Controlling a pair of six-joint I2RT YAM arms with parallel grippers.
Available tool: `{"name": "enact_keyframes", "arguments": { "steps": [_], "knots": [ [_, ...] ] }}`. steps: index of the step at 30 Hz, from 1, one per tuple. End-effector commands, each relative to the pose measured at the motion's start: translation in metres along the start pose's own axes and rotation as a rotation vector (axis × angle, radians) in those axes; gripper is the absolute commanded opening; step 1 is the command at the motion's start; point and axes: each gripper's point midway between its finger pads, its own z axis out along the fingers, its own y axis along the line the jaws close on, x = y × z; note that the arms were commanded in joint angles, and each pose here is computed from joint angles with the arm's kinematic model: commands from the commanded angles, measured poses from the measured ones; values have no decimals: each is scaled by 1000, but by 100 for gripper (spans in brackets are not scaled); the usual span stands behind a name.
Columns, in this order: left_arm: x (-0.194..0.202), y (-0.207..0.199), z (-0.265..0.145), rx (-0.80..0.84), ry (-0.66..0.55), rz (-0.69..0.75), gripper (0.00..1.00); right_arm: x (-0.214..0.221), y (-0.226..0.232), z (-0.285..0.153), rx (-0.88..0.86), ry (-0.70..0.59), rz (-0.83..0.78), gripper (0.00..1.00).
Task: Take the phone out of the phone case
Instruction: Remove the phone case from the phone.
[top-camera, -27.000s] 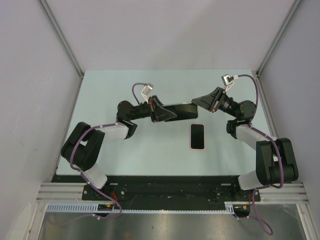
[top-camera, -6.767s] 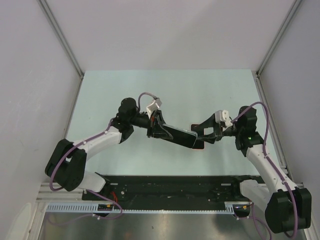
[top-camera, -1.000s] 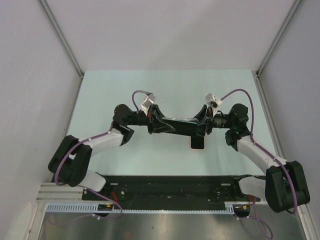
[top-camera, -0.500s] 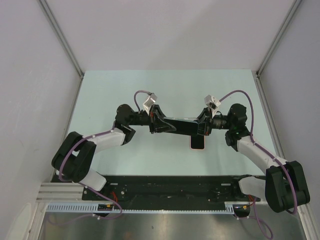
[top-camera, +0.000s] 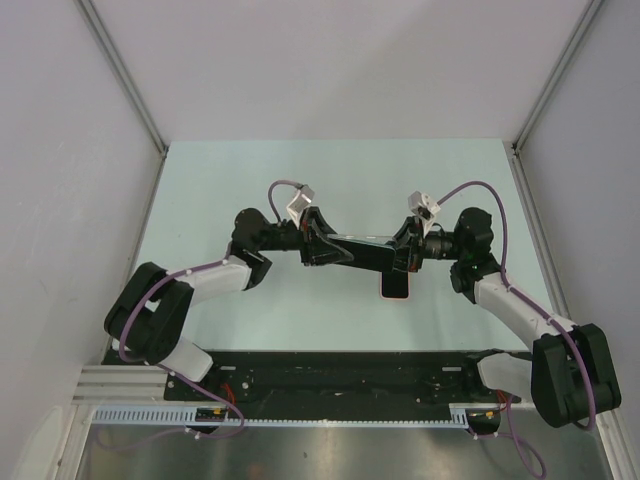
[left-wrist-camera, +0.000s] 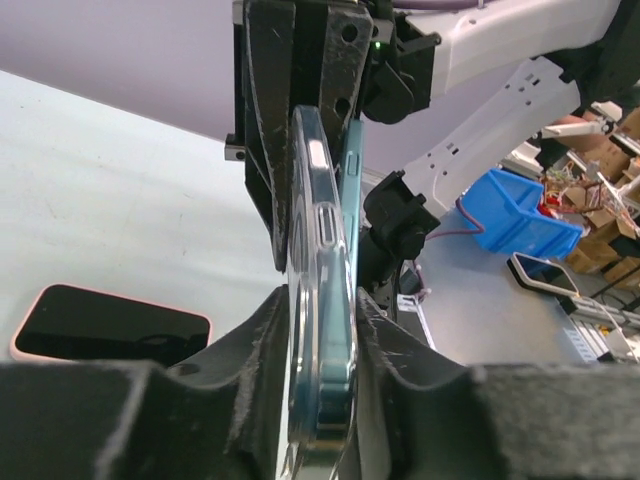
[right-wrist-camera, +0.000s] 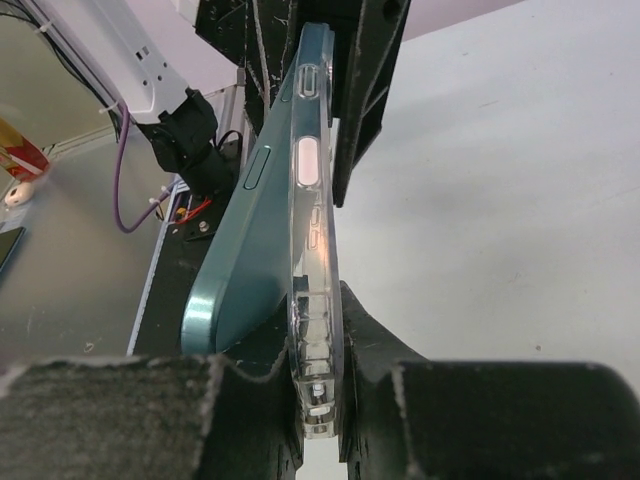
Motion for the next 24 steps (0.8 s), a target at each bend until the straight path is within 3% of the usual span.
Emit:
{"name": "enact_keyframes", "arguments": {
  "steps": [1,11,18,20,24],
  "knots": [
    [-13,-1,4,-22,-44,52,40,-13,9,2,-25,-19,-92,0],
    [-15,5,2,-54,-52,75,79,-13,8,1,-20,-22,-52,0],
    [-35,5,-11,-95,-95,159,89,-9,-2,-2,9,-20,-19,0],
    [-44,6,-17,-113,-111,180,99,-9,-4,-3,14,-20,-10,0],
    [-56,4,-27,-132,-127,233,100,-4,-10,-4,33,-16,13,0]
  ]
}}
